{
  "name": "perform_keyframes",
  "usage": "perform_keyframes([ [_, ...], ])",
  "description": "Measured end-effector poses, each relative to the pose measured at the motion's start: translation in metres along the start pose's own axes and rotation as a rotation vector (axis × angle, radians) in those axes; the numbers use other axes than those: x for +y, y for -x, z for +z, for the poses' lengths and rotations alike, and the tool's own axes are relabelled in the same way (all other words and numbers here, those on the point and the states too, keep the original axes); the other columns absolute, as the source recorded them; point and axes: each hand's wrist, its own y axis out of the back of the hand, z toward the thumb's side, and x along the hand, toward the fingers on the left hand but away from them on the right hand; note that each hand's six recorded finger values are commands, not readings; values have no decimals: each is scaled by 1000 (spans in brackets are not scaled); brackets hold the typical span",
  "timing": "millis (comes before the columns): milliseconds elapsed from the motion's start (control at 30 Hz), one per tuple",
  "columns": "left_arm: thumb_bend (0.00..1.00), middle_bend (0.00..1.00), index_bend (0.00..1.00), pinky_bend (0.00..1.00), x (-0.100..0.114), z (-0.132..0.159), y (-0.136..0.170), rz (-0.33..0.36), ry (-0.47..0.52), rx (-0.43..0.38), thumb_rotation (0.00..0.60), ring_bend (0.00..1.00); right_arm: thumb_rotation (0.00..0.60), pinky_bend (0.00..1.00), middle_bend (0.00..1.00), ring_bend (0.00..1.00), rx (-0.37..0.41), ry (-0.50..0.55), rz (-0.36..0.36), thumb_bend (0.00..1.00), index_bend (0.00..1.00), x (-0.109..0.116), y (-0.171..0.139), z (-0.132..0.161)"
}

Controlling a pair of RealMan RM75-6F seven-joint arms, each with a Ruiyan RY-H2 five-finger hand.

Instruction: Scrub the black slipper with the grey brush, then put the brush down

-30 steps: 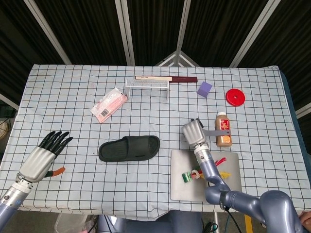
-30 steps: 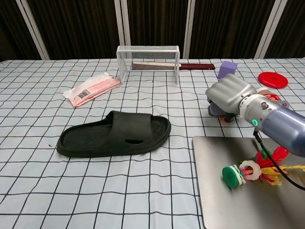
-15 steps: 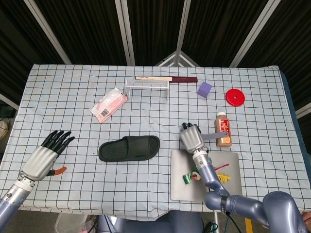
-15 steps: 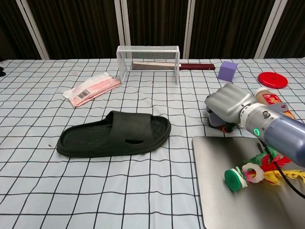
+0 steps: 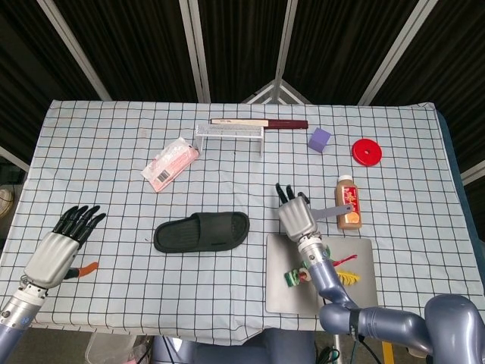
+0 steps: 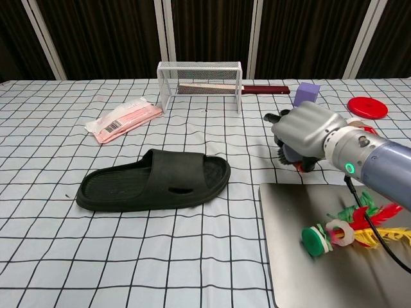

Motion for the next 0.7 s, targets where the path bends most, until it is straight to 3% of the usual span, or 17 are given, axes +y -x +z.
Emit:
perform_keyframes([
  [367, 37, 20, 0, 0, -3, 5, 9, 13, 13, 4, 599, 12, 600, 433, 0, 51, -1, 34, 85, 345, 0, -8, 9, -7],
  [700, 37, 18, 0, 0, -1, 6, 13, 24, 16, -8, 599, 12, 600, 419, 0, 45, 5, 82, 54, 346, 0, 3, 0, -13],
])
